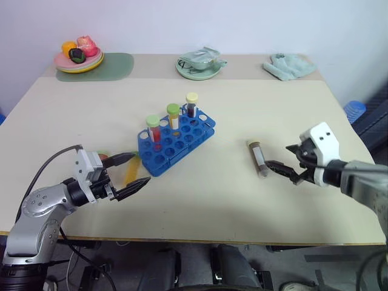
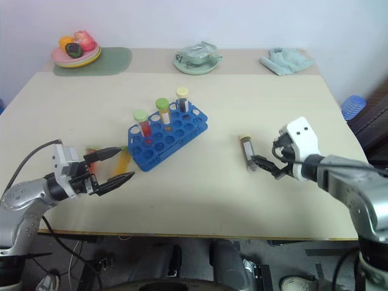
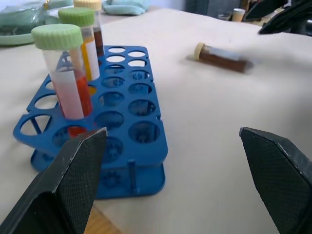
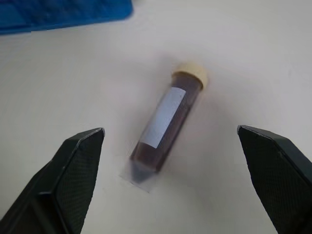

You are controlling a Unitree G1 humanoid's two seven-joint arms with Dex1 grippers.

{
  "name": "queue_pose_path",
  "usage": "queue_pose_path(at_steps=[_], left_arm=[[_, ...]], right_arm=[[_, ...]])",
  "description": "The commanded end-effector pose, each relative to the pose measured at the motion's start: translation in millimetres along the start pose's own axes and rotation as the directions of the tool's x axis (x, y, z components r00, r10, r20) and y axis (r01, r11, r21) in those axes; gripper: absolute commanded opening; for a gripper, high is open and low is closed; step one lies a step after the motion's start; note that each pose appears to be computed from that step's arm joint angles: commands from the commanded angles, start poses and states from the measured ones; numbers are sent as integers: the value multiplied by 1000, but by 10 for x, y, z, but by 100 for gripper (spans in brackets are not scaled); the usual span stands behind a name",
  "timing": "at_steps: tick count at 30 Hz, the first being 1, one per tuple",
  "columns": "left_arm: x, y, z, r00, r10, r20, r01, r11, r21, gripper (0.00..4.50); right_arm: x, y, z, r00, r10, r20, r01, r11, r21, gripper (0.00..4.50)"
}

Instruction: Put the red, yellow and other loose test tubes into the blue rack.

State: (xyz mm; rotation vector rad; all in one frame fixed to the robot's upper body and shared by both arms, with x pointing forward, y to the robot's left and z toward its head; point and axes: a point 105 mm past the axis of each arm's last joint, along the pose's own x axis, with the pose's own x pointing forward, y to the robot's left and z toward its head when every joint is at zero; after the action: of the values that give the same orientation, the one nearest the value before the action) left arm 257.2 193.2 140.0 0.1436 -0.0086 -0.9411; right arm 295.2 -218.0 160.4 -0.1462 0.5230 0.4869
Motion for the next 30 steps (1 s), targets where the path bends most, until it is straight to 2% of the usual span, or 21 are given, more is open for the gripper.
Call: queue_pose_path(at_steps=[1, 7, 15, 30], left_arm=[[41, -39, 80, 1000, -17, 19, 17, 1000, 18, 445], [84, -78, 97, 999, -24, 26, 24, 1000, 7, 445], [69, -160, 79, 1000, -14, 26, 14, 1000, -10, 445], [51, -273, 13, 1000, 2, 19, -1, 999, -40, 445]], right_arm=[[88, -106, -2, 993, -12, -116, 27, 991, 128, 450], [317, -232, 167, 966, -23, -258, 88, 966, 242, 450], [468, -245, 278, 928, 1, -372, 101, 961, 257, 450], [662, -154, 352, 891, 33, -452, 117, 947, 300, 450]])
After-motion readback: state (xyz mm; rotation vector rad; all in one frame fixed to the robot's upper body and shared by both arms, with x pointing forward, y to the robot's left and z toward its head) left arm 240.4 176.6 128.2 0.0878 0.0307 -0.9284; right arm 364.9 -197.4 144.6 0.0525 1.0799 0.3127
